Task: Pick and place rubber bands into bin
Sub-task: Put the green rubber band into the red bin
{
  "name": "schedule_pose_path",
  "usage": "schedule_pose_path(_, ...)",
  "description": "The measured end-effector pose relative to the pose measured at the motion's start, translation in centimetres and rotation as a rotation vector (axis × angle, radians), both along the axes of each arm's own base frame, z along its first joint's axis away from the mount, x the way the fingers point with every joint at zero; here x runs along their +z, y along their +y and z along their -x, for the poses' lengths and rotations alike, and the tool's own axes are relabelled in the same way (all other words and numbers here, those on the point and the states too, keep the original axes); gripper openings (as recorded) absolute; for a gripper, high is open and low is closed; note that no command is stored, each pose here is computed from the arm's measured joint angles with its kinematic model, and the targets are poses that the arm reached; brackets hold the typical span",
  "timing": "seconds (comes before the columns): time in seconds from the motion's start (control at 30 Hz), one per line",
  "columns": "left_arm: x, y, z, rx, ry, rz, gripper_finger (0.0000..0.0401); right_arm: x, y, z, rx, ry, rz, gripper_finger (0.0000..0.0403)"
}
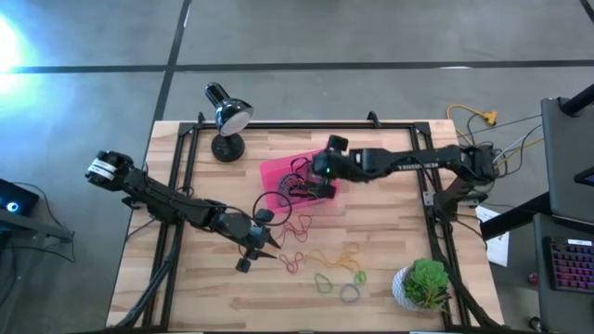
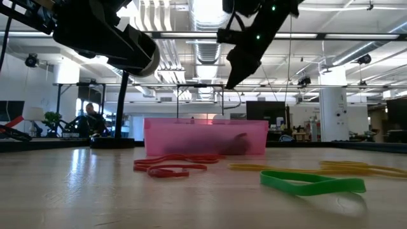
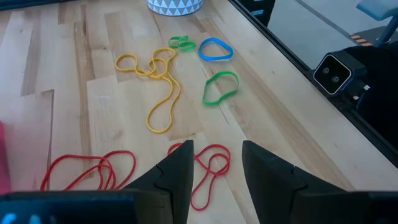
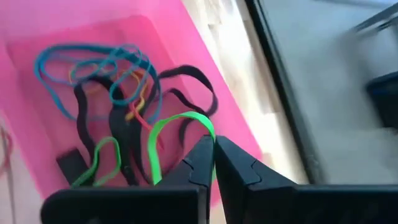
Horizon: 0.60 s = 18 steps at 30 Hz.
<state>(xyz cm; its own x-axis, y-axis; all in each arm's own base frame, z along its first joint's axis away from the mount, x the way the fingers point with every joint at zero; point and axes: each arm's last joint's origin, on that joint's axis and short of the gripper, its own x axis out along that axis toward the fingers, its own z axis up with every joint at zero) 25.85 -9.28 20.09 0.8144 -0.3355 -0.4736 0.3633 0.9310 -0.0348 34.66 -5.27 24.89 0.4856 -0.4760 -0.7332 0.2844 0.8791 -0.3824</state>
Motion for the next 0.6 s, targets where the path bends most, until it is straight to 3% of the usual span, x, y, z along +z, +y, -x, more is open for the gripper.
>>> schedule_pose_path(0.2,0.0,0.0,0.0,0.0,0.0,0.0,0.0121,-1.1,-2.9,0.3,-0.066,-0.108,-0.152,0.0009)
schedule_pose_path(0.4,0.0,0.0,0.0,-0.001,0.0,-0.001,0.0121,-2.1,-3.6,0.8,-0.096,-0.115,-0.18,0.0013)
schedule_pose_path(0.6,0.0,0.0,0.0,0.0,0.0,-0.001,0.0121,-3.0,-3.4,0.8,-0.051,-0.135,-0.209,0.0067)
